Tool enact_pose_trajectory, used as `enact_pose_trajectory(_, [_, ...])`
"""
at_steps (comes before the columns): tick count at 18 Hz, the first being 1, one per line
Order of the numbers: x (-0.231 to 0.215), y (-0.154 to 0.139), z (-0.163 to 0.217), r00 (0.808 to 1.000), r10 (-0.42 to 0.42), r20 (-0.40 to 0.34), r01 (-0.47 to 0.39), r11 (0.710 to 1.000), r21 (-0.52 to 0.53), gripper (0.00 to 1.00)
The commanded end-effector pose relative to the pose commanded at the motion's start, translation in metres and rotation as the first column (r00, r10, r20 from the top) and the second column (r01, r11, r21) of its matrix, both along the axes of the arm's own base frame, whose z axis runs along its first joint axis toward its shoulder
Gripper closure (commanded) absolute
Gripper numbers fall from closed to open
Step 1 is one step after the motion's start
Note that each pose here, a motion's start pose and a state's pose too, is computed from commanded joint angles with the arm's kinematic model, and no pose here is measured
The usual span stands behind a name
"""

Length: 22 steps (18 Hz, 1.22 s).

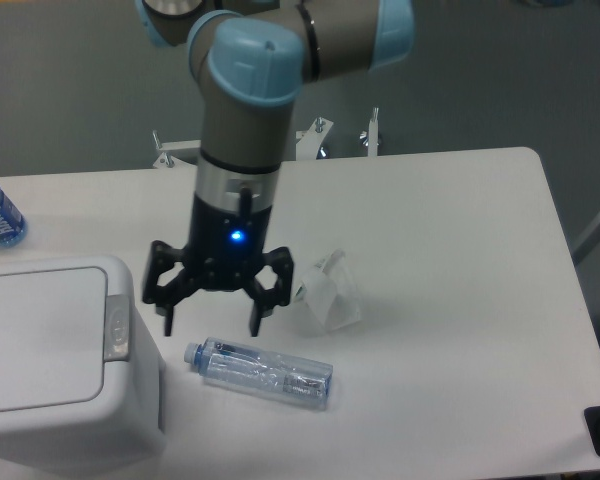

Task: Open the trash can
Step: 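Lower the gripper fingers onto the edge of the trash can lid, then push the lid edge with the gripper to swing the lid open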

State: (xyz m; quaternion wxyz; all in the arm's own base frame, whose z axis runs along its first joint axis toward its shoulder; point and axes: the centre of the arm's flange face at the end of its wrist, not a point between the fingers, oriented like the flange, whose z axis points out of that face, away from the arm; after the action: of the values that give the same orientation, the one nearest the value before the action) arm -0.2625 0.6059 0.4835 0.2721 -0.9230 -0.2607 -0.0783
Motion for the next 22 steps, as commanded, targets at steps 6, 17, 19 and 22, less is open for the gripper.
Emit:
enact_pose_trajectory(6, [0.021,0.007,-0.004,0.999,-0.032,0.006,0.032,0.999,-0.006,0.0])
enact_pose_trajectory(17, [0.022,0.009,-0.003,0.999,-0.04,0.0,0.04,0.999,-0.006,0.0])
enact_pose_trajectory(19, [0.022,0.01,-0.005,0.999,-0.043,0.0,0.043,0.999,-0.007,0.0])
enact_pose_trajectory(22, [0.02,0.012,-0.012,0.999,-0.044,0.005,0.044,0.999,-0.015,0.0])
